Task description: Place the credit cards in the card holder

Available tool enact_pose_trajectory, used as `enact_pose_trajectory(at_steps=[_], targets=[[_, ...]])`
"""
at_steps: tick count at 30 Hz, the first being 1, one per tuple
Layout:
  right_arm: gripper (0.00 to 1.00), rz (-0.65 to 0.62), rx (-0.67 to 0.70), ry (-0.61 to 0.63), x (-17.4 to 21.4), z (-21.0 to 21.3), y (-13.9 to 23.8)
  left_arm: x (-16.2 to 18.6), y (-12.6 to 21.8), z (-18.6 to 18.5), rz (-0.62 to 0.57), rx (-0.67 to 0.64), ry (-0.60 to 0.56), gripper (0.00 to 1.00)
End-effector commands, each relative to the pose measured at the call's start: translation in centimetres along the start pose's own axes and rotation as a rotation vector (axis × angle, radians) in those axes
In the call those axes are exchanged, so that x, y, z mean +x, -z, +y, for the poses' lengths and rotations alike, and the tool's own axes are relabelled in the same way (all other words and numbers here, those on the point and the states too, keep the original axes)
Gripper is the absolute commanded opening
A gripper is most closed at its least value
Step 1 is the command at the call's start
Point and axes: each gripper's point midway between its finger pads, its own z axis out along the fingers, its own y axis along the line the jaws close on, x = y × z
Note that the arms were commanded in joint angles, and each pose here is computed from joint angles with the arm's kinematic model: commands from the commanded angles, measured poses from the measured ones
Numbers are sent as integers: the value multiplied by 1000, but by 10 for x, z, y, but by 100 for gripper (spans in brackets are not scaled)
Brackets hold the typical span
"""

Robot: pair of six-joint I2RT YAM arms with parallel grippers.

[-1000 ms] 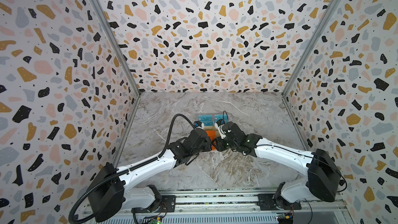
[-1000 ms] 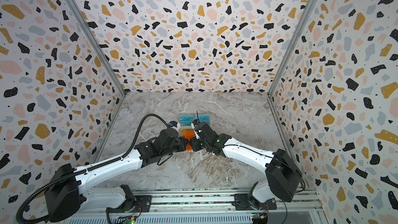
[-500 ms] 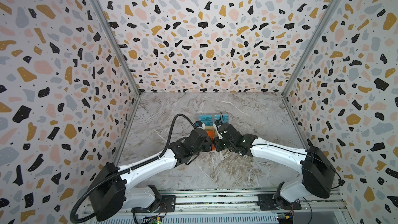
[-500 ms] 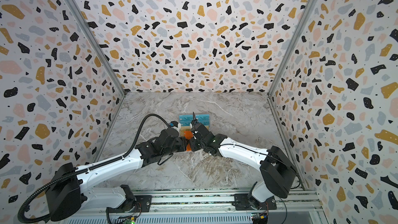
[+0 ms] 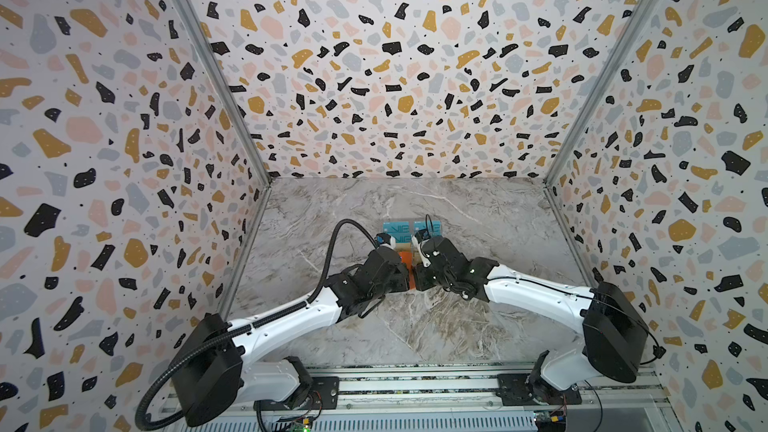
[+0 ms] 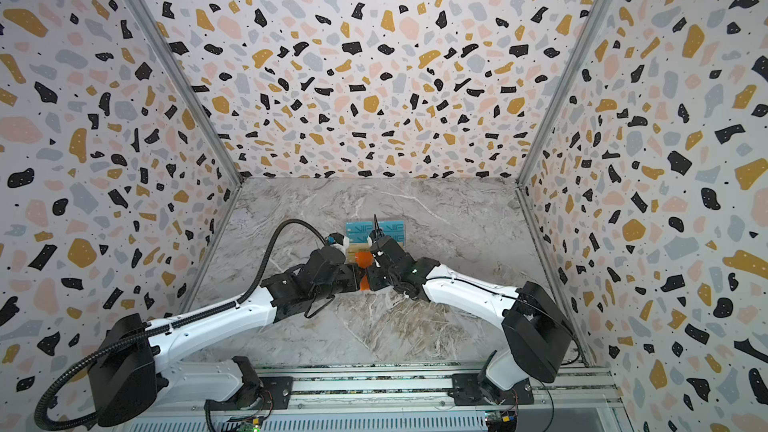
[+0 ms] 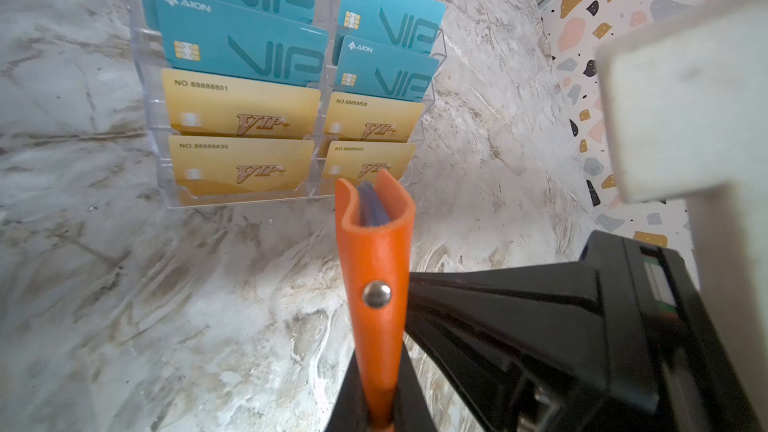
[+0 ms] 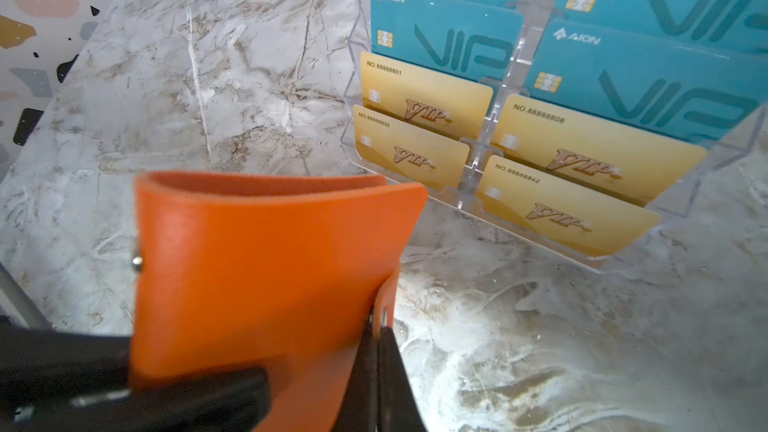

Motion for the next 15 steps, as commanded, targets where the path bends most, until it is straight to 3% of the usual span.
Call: enact_pose_trajectory(at_steps=[1,12,13,15], targets=[[0,-10,91,-49,1,-36,5,-10,8,-26,-20,102,13,3],[0,17,-2,-118,6,-45,1,-6,8,-18,-3,128,35,4],[2,16,-38,-119,5,-42,2,-6,8,-18,-2,137,37,4],[18,-2,-106,-130,3,-36,5,-6,8,-17,8,150,42,5]])
